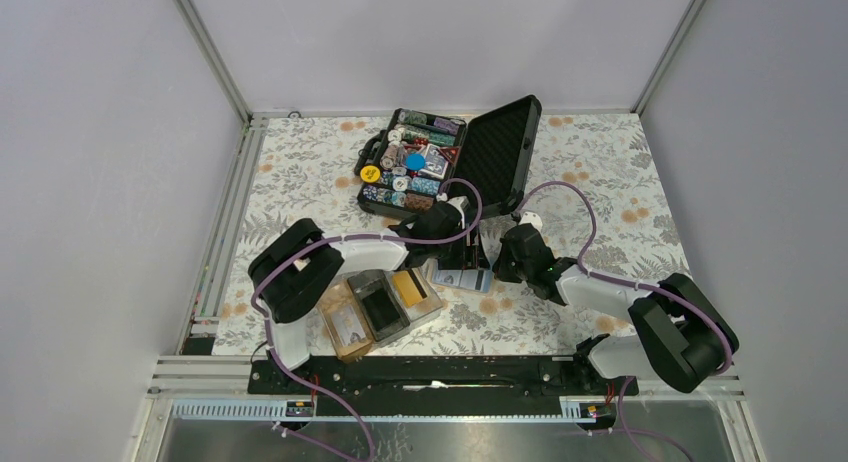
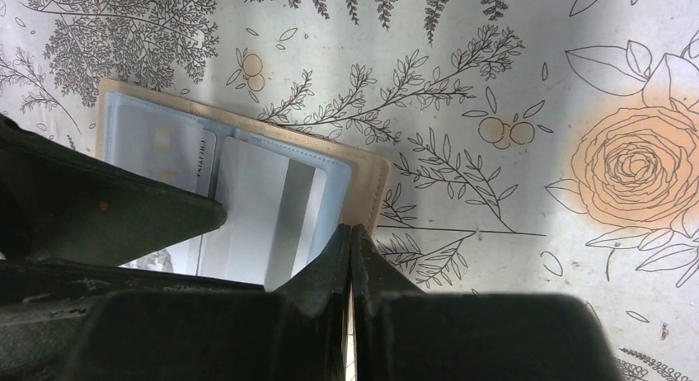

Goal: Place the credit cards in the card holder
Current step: Insert the credit card into the card holder.

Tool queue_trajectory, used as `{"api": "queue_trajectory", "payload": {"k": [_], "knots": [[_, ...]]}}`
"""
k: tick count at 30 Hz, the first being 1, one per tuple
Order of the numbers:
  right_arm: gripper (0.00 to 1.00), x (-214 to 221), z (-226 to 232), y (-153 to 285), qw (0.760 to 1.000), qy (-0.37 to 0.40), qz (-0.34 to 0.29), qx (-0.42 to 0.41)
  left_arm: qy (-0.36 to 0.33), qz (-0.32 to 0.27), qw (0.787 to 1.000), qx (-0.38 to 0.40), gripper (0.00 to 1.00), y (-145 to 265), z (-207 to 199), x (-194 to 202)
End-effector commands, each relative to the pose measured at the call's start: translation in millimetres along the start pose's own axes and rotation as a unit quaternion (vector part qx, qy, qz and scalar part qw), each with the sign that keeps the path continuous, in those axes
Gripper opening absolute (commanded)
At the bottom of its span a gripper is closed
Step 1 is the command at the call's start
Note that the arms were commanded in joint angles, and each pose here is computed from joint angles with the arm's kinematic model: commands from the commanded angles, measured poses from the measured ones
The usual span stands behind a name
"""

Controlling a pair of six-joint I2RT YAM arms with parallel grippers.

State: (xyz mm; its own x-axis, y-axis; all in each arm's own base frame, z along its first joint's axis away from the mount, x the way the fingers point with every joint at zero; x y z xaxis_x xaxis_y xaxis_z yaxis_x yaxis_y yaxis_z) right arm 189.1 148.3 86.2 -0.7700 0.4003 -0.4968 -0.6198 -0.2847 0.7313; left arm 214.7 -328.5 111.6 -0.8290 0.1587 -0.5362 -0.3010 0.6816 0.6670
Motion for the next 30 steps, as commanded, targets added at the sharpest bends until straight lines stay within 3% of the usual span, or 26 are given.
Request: {"api": "queue_trajectory", "payload": {"k": [1, 15, 30], "knots": [[0.0, 1, 3, -3, 1.0, -0.007, 0.011, -0.007, -0.008, -0.003, 0.999, -0.037, 0.64, 16, -2, -2], [0.0, 1, 1, -1, 1.0, -0.01, 0.006, -0.005, -0.013, 0.044, 0.996, -0.079, 0.7, 6, 3, 13], [0.0, 0, 2, 0, 1.0, -0.01, 0.003, -0.006, 0.019, 0.009, 1.0, 0.007, 0.7, 3, -19, 8]]}}
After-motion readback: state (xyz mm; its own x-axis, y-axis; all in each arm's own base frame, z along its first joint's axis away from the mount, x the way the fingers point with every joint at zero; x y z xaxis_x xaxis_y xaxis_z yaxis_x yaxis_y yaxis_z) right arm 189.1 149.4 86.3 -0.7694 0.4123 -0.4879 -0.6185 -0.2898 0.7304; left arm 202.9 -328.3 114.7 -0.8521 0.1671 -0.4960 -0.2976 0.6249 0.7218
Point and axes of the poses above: each gripper's point midway between its finger pads, its own y axis back along the fingers, its own z axis along the line the jaws close on, x = y × z, the point moved 10 cm from there along y, back along the fingers, and after that the axes turned 14 degrees about -y, right-handed, at the moved point
